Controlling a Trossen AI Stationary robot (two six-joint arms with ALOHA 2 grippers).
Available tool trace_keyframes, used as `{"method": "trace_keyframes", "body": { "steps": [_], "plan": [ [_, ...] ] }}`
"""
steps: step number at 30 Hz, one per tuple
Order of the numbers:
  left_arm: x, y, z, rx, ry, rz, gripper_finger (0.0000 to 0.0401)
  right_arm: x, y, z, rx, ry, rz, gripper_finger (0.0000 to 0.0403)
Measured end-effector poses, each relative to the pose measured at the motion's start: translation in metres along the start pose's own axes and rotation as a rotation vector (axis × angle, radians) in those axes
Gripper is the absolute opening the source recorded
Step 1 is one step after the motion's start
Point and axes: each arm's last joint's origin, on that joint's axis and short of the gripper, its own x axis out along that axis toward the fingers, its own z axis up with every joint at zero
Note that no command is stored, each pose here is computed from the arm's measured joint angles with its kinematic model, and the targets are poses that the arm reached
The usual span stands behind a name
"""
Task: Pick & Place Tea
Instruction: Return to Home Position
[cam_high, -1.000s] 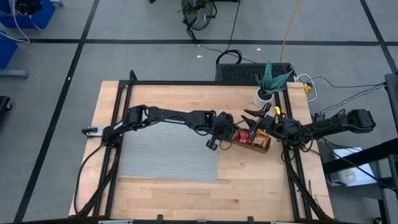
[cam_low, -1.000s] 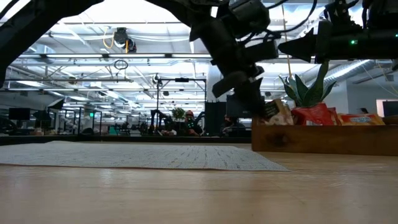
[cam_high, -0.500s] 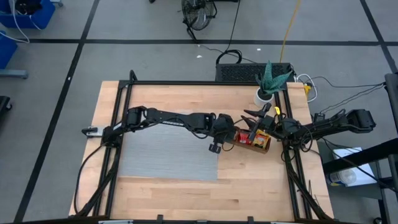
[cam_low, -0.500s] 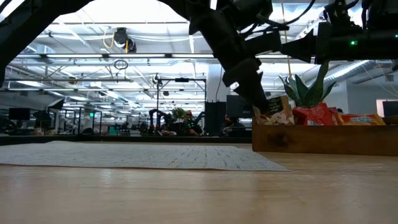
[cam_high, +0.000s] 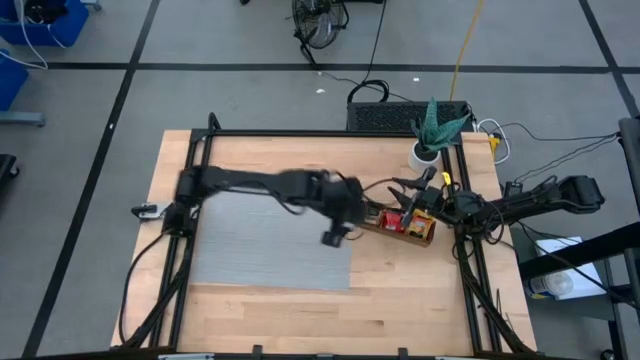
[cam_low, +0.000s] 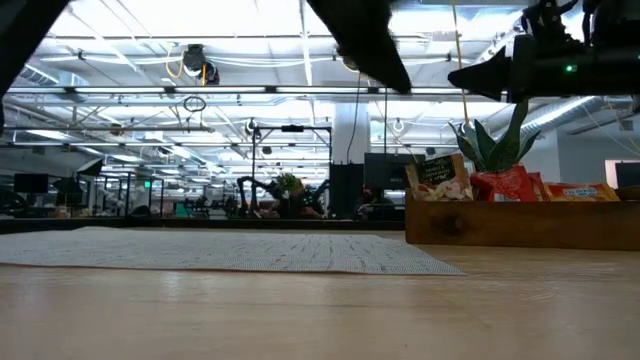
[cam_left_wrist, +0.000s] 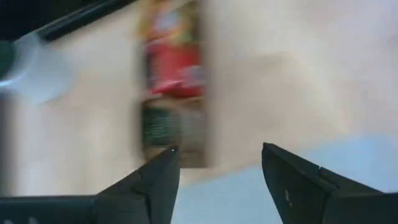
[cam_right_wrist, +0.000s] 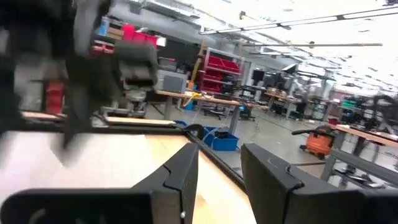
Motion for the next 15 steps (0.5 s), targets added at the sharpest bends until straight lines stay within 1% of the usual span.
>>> {"method": "trace_keyframes", "body": {
  "steps": [2, 4, 5, 6, 7, 8, 10, 12, 15],
  "plan": [
    [-0.030, 0.003, -0.001, -0.001, -0.060, -0.206, 0.0231, -0.003, 0.002, 0.002, 0.000, 0.000, 0.024, 0.0112],
    [-0.060, 0.005, -0.009, 0.043, -0.142, -0.415, 0.0234, -0.008, 0.003, 0.005, 0.010, -0.008, 0.049, 0.0112],
    [-0.073, 0.004, -0.016, 0.073, -0.185, -0.499, 0.0234, -0.010, 0.003, 0.007, 0.024, -0.014, 0.062, 0.0112],
    [-0.084, 0.004, -0.024, 0.103, -0.229, -0.550, 0.0234, -0.013, 0.003, 0.009, 0.040, -0.016, 0.074, 0.0112],
    [-0.093, 0.003, -0.033, 0.124, -0.269, -0.575, 0.0234, -0.015, 0.003, 0.010, 0.059, -0.017, 0.090, 0.0112],
    [-0.101, 0.001, -0.044, 0.131, -0.299, -0.580, 0.0235, -0.018, 0.003, 0.011, 0.082, -0.016, 0.105, 0.0112],
    [-0.113, 0.001, -0.067, 0.121, -0.374, -0.533, 0.0234, -0.023, 0.003, 0.011, 0.108, 0.000, 0.131, 0.0112],
    [-0.121, 0.000, -0.093, 0.078, -0.446, -0.440, 0.0235, -0.027, 0.003, 0.011, 0.135, 0.013, 0.145, 0.0112],
    [-0.128, -0.004, -0.137, -0.024, -0.536, -0.249, 0.0235, -0.031, 0.001, 0.008, 0.173, 0.056, 0.157, 0.0112]
  ]
}}
